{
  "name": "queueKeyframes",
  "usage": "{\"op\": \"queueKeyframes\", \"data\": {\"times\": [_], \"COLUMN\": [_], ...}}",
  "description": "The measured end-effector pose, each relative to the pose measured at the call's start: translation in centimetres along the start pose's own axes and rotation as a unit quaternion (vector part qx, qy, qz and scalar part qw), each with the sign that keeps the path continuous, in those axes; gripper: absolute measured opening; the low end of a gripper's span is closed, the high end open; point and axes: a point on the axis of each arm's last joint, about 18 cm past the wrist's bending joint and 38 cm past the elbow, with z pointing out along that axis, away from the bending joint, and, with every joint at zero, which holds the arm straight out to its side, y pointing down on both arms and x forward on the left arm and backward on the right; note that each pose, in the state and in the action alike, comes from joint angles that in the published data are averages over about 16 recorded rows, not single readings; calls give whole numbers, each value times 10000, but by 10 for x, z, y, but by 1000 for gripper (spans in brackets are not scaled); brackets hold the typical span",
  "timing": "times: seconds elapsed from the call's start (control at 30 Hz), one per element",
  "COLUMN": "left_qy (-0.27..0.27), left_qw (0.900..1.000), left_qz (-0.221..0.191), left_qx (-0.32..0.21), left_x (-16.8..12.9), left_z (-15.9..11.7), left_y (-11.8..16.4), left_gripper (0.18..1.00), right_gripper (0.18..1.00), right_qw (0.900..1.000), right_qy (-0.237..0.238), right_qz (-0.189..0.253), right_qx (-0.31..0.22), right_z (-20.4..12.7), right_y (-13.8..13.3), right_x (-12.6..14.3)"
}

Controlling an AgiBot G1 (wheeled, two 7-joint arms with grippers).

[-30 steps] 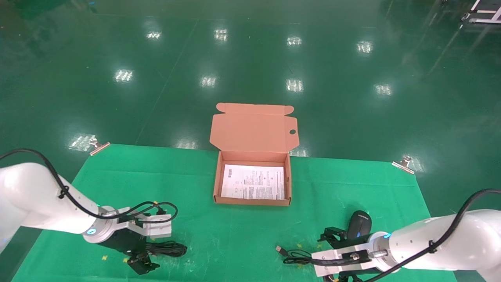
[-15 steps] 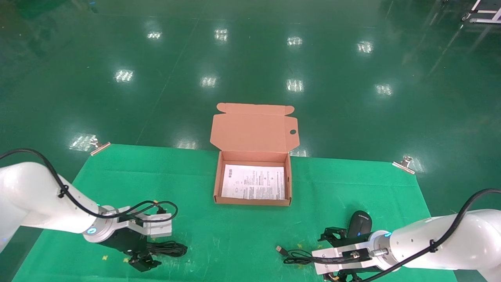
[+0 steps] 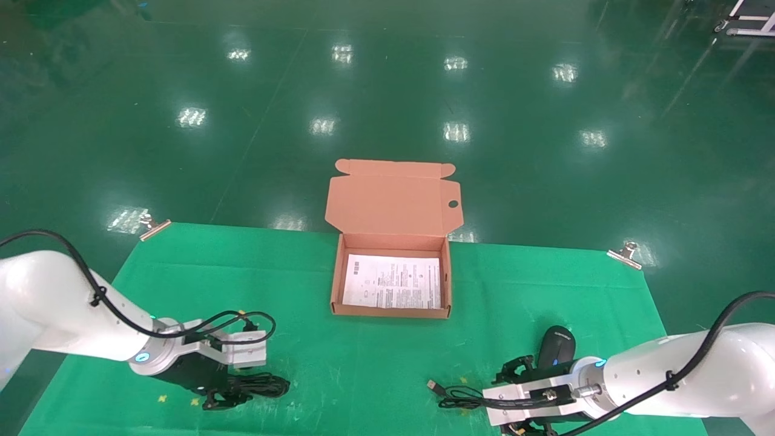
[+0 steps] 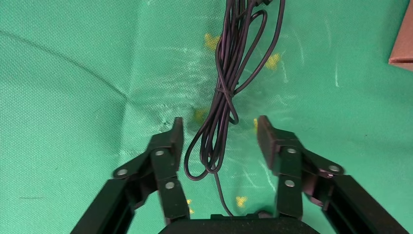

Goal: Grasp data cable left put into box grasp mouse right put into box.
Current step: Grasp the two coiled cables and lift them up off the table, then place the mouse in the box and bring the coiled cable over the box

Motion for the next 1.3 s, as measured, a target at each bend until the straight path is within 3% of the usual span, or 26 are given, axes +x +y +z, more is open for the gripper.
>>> {"op": "queueKeyframes", "data": {"times": [0.47,0.8,1.07,1.3], "left_qy": [-54,-550,-1384,-2181], "left_qw": [9999,9975,9865,9678], "left_qz": [105,415,768,1093], "left_qx": [23,177,411,623], "left_x": [-4,-31,-62,-83], "left_z": [-6,-47,-105,-147], "left_y": [-1,-6,-32,-71], "left_gripper": [342,273,267,266], "right_gripper": [381,249,225,223], "right_qw": [10000,9966,9803,9562], "right_qy": [62,731,1871,2834], "right_qz": [22,366,597,448], "right_qx": [34,119,226,584], "right_z": [-5,-51,-127,-184], "right_y": [0,13,21,-6], "right_x": [3,35,92,151]}}
